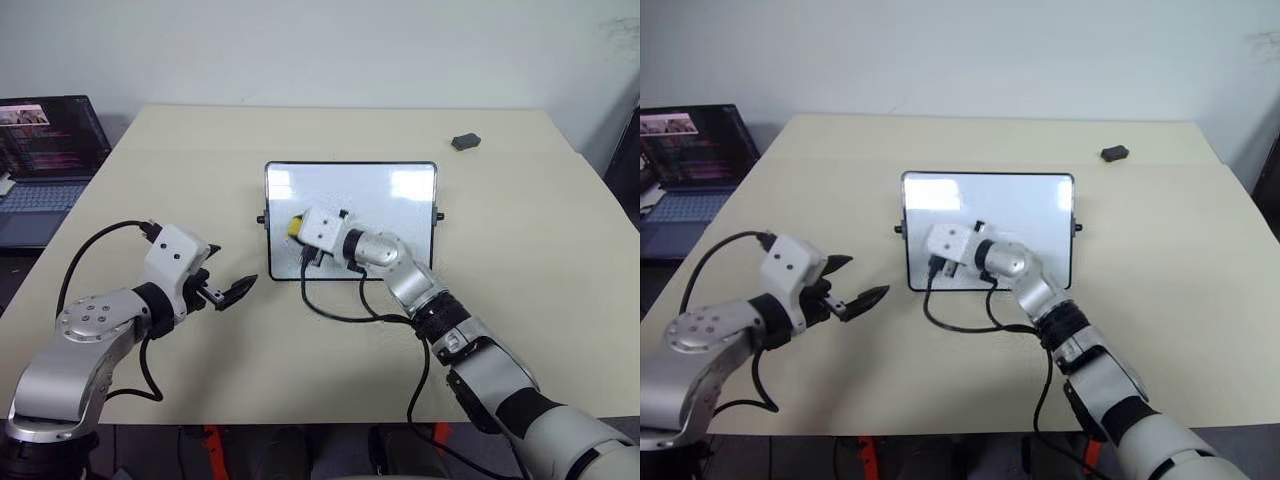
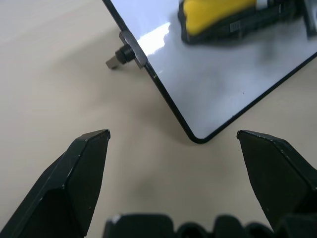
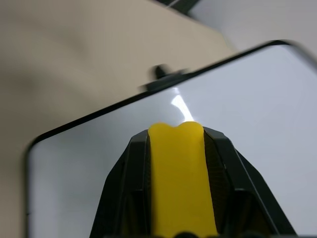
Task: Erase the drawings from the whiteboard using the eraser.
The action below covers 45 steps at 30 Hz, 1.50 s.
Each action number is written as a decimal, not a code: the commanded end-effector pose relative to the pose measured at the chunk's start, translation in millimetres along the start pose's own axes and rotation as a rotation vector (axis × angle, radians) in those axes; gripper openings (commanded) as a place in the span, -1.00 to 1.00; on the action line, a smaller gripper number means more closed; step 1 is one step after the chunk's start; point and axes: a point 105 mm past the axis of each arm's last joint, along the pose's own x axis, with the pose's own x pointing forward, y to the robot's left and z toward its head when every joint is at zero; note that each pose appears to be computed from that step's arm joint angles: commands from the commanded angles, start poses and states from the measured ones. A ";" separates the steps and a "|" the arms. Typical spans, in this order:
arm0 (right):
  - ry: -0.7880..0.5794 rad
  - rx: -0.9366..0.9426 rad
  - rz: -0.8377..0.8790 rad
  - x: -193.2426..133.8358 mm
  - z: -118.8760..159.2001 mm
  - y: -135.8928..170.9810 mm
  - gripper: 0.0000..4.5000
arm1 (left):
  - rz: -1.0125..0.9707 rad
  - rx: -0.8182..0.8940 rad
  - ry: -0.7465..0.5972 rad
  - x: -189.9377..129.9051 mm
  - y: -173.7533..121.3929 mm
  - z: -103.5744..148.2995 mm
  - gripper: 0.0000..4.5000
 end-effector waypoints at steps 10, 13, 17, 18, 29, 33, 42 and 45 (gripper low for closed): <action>0.041 0.295 -0.155 -115.9 4.7 -10.7 -0.51 | -0.372 0.027 -0.203 13.7 -55.1 45.0 1.00; 0.124 0.341 -0.234 -144.0 -7.0 -12.4 -0.51 | -0.479 0.030 -0.221 16.2 -69.6 50.2 1.00; 0.306 0.392 -0.397 -190.7 -36.1 -13.5 -0.51 | -0.638 0.069 -0.258 29.6 -93.1 61.5 1.00; 0.361 0.410 -0.449 -203.7 -45.2 -12.5 -0.51 | -0.682 0.091 -0.269 35.4 -99.5 65.9 1.00; 0.563 0.582 -0.787 -256.2 -94.8 -14.1 -0.51 | -0.942 0.237 -0.312 56.7 -143.8 79.7 1.00; 0.541 0.598 -0.792 -251.2 -95.1 -22.3 -0.51 | -0.933 0.242 -0.306 59.2 -142.9 76.1 1.00; 0.548 0.647 -0.774 -249.4 -113.0 -29.5 -0.51 | -0.885 0.224 -0.284 58.5 -140.3 65.6 1.00; 0.552 0.651 -0.779 -250.2 -117.7 -30.1 -0.08 | -0.868 0.218 -0.283 58.4 -139.6 64.5 1.00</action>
